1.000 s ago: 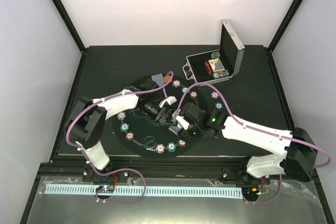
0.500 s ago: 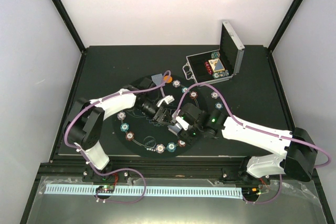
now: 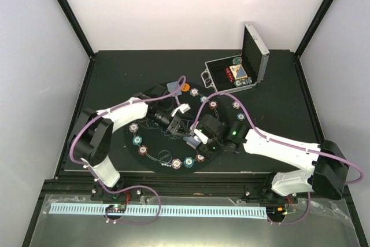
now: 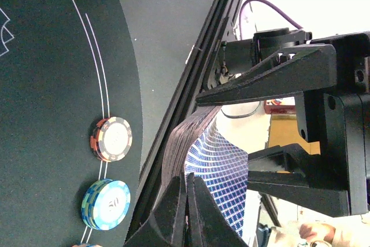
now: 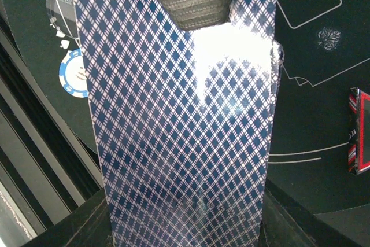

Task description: Distribute texas hold em gaming equipment

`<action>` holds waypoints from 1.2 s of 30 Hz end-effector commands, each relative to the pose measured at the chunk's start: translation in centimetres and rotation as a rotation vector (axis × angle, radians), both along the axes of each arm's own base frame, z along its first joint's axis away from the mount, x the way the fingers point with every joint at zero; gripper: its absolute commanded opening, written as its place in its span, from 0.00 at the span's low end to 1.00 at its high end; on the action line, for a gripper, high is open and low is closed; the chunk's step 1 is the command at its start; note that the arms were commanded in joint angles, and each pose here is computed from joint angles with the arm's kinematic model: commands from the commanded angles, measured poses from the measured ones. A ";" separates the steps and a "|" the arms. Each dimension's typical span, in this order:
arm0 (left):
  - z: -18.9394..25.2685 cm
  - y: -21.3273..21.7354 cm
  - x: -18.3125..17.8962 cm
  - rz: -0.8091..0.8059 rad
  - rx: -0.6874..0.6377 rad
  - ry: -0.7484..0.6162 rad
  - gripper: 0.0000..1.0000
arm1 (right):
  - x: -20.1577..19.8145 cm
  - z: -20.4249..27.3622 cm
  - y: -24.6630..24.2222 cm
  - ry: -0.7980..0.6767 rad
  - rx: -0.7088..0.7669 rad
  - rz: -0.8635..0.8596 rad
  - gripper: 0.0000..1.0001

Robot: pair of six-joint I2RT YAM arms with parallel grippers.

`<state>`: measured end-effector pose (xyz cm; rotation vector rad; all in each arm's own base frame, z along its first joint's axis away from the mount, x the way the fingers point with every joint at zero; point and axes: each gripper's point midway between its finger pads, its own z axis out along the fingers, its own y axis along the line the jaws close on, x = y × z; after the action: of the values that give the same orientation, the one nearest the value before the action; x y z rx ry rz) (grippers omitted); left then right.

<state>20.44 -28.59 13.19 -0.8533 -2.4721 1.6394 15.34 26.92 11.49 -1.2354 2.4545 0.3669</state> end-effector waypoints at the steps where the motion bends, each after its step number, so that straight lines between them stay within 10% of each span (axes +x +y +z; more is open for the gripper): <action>1: 0.7 0.6 0.2 0.014 -0.012 -0.030 0.02 | 1.1 0.3 0.0 -0.042 0.005 -0.062 0.54; 21: -0.9 7.5 7.3 0.348 0.241 -0.243 0.02 | 6.2 -0.9 -5.8 -0.054 -0.033 -0.401 0.53; 36: -2.0 -4.9 2.0 -0.162 0.120 -0.209 0.02 | 10.9 2.7 -11.9 -0.159 0.014 -0.667 0.54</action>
<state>23.67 -31.53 11.27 -1.1071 -2.6319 1.3930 25.29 15.33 12.07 -0.4299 2.5970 0.0881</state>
